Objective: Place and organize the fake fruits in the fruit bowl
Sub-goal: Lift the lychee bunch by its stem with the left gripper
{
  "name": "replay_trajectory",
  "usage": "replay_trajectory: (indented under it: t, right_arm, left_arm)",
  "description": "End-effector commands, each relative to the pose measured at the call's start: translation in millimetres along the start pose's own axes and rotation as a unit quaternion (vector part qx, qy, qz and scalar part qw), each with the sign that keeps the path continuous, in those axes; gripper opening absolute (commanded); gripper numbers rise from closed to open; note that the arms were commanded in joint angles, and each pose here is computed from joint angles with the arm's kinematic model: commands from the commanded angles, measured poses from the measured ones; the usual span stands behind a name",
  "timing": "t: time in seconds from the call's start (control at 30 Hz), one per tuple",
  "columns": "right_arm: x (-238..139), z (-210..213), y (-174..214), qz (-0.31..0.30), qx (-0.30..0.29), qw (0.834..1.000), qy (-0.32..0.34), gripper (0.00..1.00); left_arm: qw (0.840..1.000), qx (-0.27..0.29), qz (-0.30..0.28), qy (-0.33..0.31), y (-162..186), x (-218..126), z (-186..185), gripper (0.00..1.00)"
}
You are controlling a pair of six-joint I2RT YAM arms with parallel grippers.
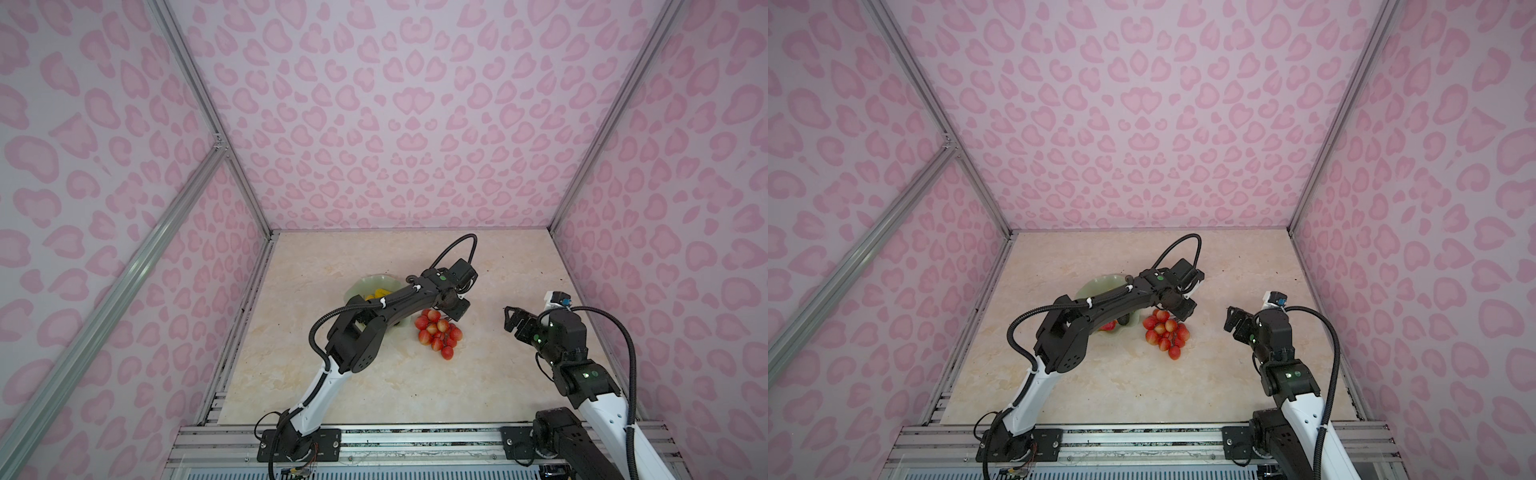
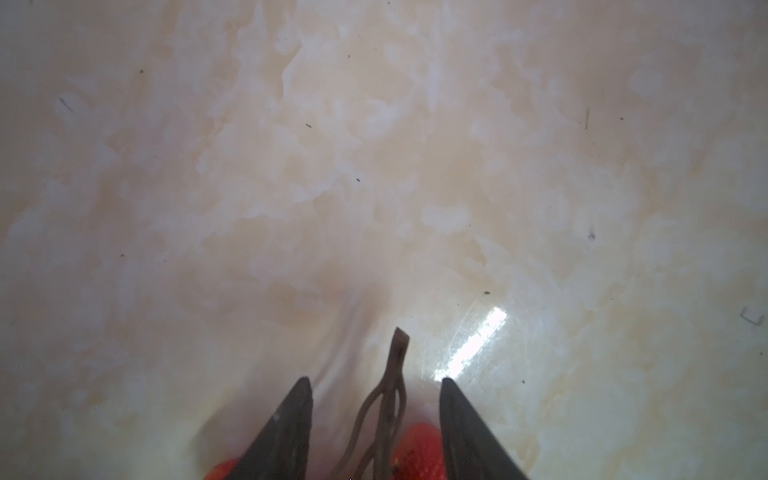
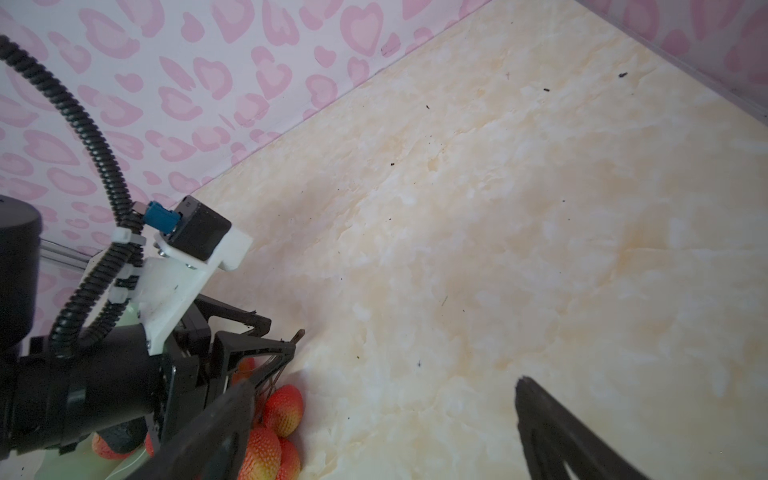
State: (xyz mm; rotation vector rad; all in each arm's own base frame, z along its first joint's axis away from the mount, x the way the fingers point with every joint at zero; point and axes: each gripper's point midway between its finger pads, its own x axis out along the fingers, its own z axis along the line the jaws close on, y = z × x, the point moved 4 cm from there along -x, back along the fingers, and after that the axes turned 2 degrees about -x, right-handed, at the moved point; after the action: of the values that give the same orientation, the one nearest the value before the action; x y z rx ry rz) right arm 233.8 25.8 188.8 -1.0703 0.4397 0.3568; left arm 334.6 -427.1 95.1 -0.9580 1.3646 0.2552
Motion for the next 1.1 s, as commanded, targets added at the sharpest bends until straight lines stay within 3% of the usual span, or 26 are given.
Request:
replay_trajectory:
  t: [0.0, 0.17, 0.4, 0.73, 0.9, 1.07]
  right_arm:
    - [1, 1, -1, -0.005, 0.004, 1.000, -0.006, 0.97]
    - [1, 1, -1, -0.007, 0.006, 1.000, -0.005, 0.97]
    - [1, -1, 0, -0.009, 0.008, 1.000, -0.004, 0.97]
    - [-1, -1, -2, -0.016, 0.010, 1.000, -0.004, 0.97]
    - [-1, 0, -3, -0.018, 0.010, 1.000, -0.005, 0.97]
    - [-1, 1, -6, -0.021, 0.011, 1.000, -0.008, 0.97]
  left_arm:
    - [1.000, 0.005, 0.023, 0.006, 11, 10, -2, 0.51]
    - [1.000, 0.002, 0.023, 0.018, 11, 11, -6, 0.45]
    - [0.999, -0.005, 0.018, 0.031, 8, 8, -9, 0.26]
    - [0.999, -0.013, 0.008, 0.044, 6, 0, -13, 0.12]
    - [0.998, -0.018, -0.016, 0.060, -2, -21, -18, 0.05]
    - [0.995, -0.019, -0.063, 0.071, -16, -61, -22, 0.04]
